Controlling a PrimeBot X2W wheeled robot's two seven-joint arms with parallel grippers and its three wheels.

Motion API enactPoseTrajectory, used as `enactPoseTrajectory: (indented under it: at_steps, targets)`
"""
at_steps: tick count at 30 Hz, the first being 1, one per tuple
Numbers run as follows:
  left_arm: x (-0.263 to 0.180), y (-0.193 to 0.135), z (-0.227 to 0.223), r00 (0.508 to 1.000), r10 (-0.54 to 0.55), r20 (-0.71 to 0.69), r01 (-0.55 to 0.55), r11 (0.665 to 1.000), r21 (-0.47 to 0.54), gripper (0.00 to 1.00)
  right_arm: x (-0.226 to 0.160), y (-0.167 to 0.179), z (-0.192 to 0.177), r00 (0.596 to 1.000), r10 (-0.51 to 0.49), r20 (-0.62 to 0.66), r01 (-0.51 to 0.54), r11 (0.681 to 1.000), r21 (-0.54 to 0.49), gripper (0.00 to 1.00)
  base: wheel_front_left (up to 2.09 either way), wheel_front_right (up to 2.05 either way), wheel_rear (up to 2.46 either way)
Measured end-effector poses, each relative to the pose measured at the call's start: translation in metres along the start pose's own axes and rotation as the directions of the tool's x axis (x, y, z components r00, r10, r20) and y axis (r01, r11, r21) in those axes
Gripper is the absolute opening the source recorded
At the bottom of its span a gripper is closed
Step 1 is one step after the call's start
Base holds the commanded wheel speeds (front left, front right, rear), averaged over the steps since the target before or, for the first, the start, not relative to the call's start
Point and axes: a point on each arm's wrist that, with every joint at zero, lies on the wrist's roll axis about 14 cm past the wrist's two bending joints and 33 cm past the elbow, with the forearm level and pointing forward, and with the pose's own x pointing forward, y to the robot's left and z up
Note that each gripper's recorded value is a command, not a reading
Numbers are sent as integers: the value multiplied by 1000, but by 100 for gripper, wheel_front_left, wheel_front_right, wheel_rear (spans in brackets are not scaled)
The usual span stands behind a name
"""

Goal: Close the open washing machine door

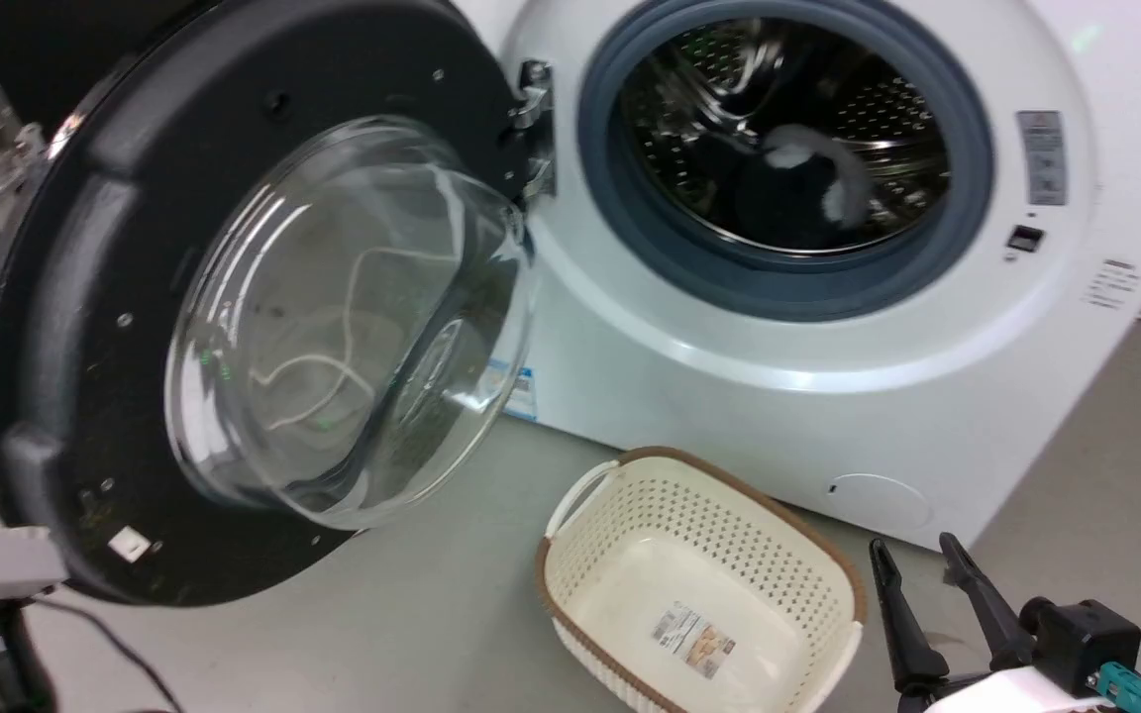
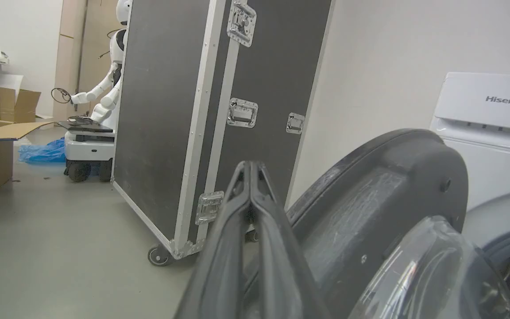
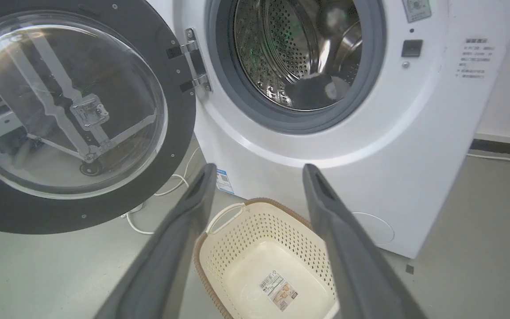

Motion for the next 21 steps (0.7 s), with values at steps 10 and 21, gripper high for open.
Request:
enactPoseTrajectory:
  at_steps: [10, 21]
  targets:
    - [18, 56, -66, 957, 96, -274, -76, 994, 81, 0, 17, 0, -25, 997, 17, -69, -16, 1000, 13, 100, 0, 0, 0]
    - [0, 56, -133, 773, 18, -634, -131, 983, -132, 0, 32, 0, -41, 993, 30, -117, -26, 999, 32, 100, 0, 0, 0]
